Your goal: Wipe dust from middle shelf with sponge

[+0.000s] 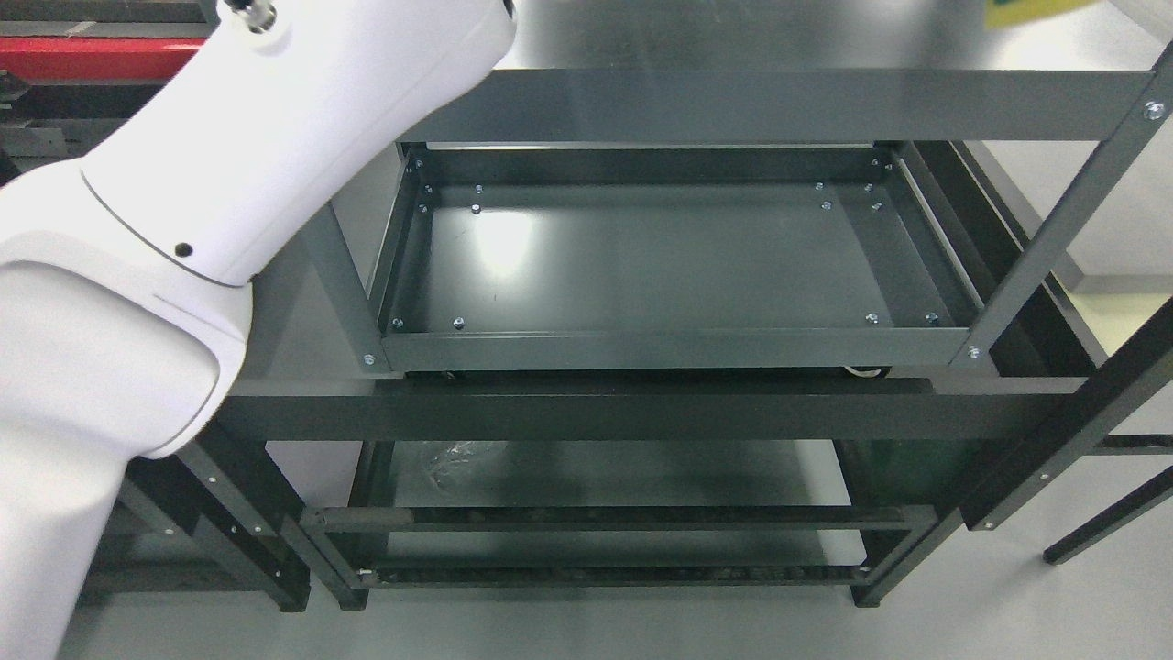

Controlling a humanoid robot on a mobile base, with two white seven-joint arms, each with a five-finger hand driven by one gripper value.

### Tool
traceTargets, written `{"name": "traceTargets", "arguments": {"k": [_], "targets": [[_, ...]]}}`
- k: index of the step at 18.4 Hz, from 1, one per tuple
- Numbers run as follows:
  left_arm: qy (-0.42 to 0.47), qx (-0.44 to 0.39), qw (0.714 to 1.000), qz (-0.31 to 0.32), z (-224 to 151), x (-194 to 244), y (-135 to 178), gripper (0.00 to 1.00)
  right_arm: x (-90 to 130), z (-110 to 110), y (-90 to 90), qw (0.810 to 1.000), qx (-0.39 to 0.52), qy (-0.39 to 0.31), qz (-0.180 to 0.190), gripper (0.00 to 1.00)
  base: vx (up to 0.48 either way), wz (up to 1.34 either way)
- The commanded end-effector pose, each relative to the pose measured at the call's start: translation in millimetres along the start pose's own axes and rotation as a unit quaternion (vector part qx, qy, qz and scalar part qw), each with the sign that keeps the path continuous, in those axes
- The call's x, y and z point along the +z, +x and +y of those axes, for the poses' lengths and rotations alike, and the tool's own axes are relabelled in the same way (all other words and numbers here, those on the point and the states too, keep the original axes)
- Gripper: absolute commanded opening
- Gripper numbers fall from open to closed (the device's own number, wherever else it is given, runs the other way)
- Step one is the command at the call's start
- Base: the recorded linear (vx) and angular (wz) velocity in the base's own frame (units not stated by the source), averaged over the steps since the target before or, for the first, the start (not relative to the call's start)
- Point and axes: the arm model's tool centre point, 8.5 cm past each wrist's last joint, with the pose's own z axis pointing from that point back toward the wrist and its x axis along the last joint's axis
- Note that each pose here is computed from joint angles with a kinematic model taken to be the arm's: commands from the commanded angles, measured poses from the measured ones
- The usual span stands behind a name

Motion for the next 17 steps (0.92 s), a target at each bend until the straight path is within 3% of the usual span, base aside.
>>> {"name": "traceTargets", "arguments": {"k": [1,6,13,17], "targets": [[-0.165,-0.038,0.983,-0.077,-102.6,-24.4,54.1,0.00,-0.7,-9.9,2.0,1.000,0.002,-0.007,0.025,1.00,0.000,0.00],[-0.197,-0.063,0.976,-0.070,-105.4,-17.2,38.9,0.00,-0.7,-9.9,2.0,1.000,0.002,-0.007,0.025,1.00,0.000,0.00],[-0.132,-0.125,0.982,-0.046,-6.4,-7.0,-1.1,0.00,-0.7,-9.9,2.0,1.000,0.002,-0.007,0.025,1.00,0.000,0.00],[-0.141,-0.136,0.978,-0.076,-5.6,10.8,-0.8,0.00,-0.7,-9.9,2.0,1.000,0.002,-0.007,0.025,1.00,0.000,0.00]]}}
